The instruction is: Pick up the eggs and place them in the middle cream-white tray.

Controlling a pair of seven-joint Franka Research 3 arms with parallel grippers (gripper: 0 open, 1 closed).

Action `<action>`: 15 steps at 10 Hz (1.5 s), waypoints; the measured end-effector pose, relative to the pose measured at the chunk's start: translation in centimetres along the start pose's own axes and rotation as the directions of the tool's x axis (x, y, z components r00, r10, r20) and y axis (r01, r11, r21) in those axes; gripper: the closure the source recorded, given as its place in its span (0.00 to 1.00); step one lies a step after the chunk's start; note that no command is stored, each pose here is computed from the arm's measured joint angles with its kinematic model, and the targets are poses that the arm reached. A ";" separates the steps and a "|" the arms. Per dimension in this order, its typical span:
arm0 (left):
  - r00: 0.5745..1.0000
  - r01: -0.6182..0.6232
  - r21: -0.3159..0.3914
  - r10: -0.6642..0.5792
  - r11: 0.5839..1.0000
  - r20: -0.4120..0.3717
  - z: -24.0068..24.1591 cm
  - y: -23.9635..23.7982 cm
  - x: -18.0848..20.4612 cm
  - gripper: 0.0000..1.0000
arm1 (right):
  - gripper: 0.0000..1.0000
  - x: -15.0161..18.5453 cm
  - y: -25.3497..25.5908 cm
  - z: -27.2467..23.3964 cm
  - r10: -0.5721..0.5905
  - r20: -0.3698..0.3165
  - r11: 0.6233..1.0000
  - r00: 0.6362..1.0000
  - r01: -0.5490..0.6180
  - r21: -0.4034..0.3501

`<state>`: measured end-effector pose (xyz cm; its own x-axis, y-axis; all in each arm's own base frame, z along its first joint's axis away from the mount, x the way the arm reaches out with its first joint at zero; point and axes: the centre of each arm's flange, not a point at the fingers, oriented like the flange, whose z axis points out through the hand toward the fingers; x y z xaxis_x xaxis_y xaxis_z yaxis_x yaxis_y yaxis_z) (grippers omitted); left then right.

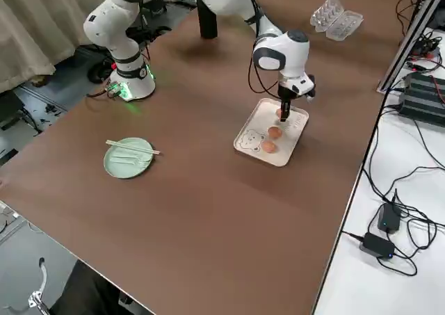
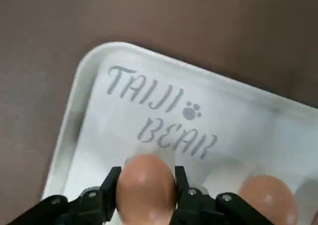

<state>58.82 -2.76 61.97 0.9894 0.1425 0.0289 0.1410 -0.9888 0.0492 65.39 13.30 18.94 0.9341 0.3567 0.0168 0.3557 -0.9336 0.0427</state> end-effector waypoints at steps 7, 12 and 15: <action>1.000 0.000 0.000 0.000 1.000 0.002 0.1 0.0 0.0 0.00 | 0.43 0.0 0.5 0.6 -0.009 -0.021 1.000 1.000 0.009 -0.002; 1.000 0.000 0.000 0.000 1.000 0.003 0.2 0.0 0.1 0.00 | 0.00 0.0 0.4 0.5 -0.016 -0.011 1.000 1.000 0.016 0.000; 1.000 0.000 0.000 0.000 1.000 0.004 0.2 0.0 0.1 0.00 | 0.00 0.6 0.9 -4.0 -0.032 0.116 0.999 0.993 0.030 0.013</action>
<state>58.91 -2.75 61.77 0.9895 0.1426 0.0254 0.1412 -0.9888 0.0492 66.18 12.79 22.95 0.9196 0.3796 -0.1010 0.3842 -0.9228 0.0302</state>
